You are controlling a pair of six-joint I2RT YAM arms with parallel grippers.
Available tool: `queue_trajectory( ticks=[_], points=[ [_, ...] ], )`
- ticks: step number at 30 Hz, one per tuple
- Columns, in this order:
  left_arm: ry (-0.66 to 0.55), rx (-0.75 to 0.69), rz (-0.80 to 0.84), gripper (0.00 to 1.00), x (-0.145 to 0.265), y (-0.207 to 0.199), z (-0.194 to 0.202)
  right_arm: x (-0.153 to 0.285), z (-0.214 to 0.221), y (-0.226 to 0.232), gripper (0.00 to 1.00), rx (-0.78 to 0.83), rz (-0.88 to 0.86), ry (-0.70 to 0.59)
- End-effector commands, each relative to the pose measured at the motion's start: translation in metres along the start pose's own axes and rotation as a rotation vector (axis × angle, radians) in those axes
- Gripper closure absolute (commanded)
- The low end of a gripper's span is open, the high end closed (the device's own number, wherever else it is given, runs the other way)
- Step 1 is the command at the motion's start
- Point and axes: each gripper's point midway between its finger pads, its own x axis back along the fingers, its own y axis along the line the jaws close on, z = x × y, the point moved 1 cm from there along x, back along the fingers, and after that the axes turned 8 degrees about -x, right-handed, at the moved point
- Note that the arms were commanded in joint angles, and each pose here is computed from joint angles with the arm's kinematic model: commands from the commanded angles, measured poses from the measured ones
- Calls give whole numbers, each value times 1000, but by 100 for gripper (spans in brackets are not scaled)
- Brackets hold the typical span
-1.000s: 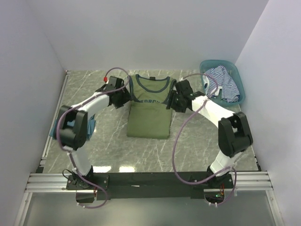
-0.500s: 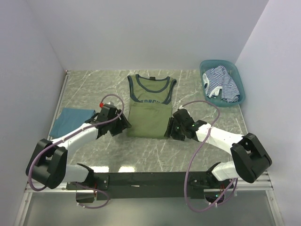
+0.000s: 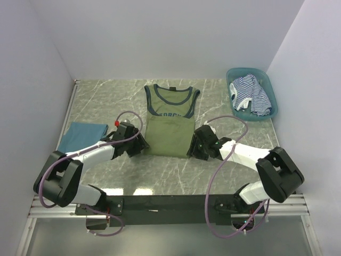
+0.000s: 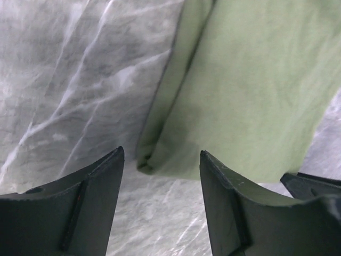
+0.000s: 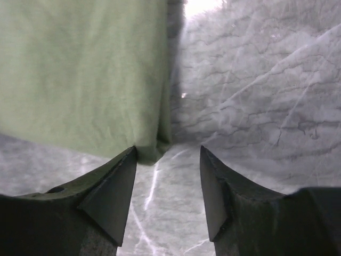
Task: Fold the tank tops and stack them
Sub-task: Fold the tank top
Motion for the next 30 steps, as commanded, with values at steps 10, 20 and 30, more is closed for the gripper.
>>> queue_trajectory(
  ticks=[10,20,30],
  points=[
    [33,-30,-77,46,-12,9,35,-17,17,-8,55,20,52,32],
    [43,-60,-110,99,-7,11,39,-9,13,-7,99,70,65,35],
    [138,-47,-34,99,46,2,101,37,60,-44,100,84,19,92]
  ],
)
